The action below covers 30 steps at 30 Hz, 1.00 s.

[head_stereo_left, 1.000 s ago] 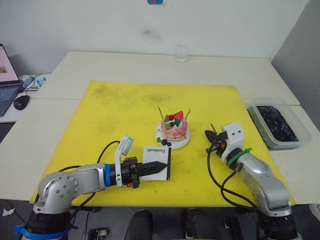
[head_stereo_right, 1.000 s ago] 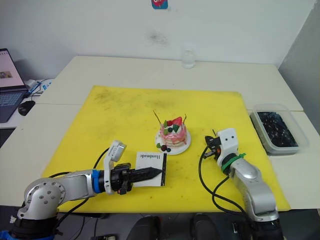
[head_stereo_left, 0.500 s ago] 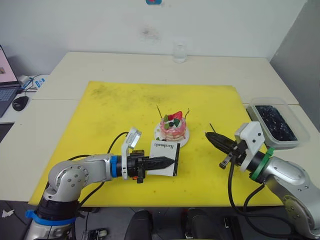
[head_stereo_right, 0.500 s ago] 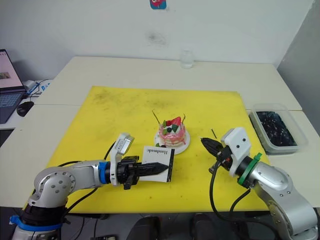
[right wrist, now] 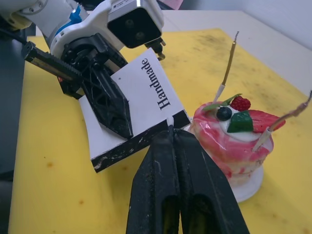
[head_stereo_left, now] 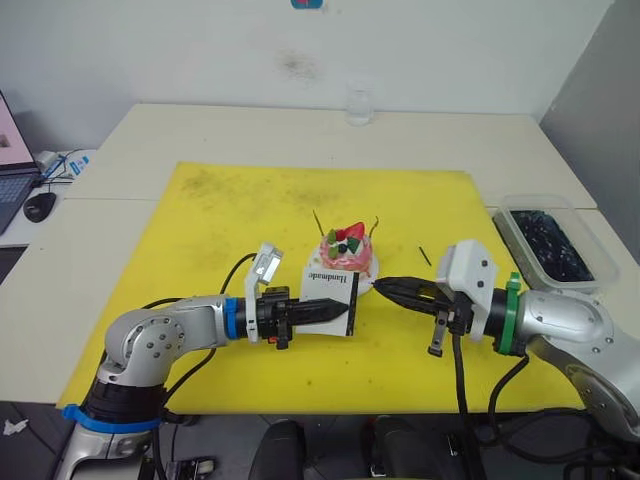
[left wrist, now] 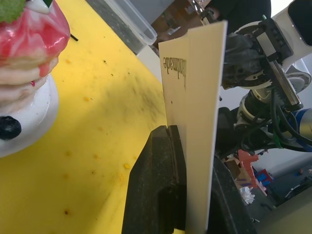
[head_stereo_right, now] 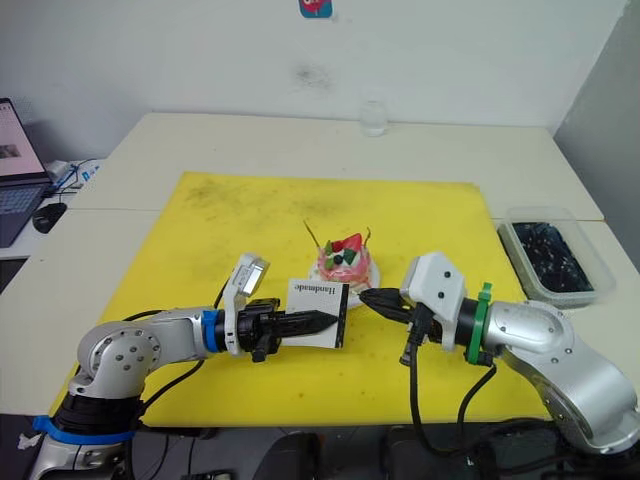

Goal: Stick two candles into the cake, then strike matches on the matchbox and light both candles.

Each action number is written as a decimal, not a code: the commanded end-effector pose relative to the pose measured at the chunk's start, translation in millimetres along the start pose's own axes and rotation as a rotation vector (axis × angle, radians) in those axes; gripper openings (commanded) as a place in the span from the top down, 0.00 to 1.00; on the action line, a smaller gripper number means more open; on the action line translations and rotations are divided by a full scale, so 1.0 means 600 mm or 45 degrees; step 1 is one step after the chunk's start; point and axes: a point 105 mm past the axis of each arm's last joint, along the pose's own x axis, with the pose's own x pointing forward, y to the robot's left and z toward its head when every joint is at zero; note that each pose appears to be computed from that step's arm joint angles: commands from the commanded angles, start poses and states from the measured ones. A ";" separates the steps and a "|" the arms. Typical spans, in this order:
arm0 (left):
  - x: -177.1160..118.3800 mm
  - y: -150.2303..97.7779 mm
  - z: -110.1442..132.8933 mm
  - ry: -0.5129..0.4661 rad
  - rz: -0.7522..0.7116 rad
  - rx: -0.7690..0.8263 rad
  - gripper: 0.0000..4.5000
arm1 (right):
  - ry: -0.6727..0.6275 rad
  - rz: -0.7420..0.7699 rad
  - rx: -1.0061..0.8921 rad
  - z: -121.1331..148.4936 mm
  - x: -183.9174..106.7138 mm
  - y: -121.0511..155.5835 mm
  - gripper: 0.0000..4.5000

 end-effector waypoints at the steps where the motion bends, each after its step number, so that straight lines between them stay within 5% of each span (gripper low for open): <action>1: 0.004 -0.006 0.007 -0.012 -0.022 0.028 1.00 | 0.002 0.043 -0.053 0.010 0.004 0.000 0.99; 30: 0.003 -0.006 0.003 -0.012 -0.018 0.054 1.00 | 0.078 0.049 -0.107 -0.017 0.027 0.000 0.99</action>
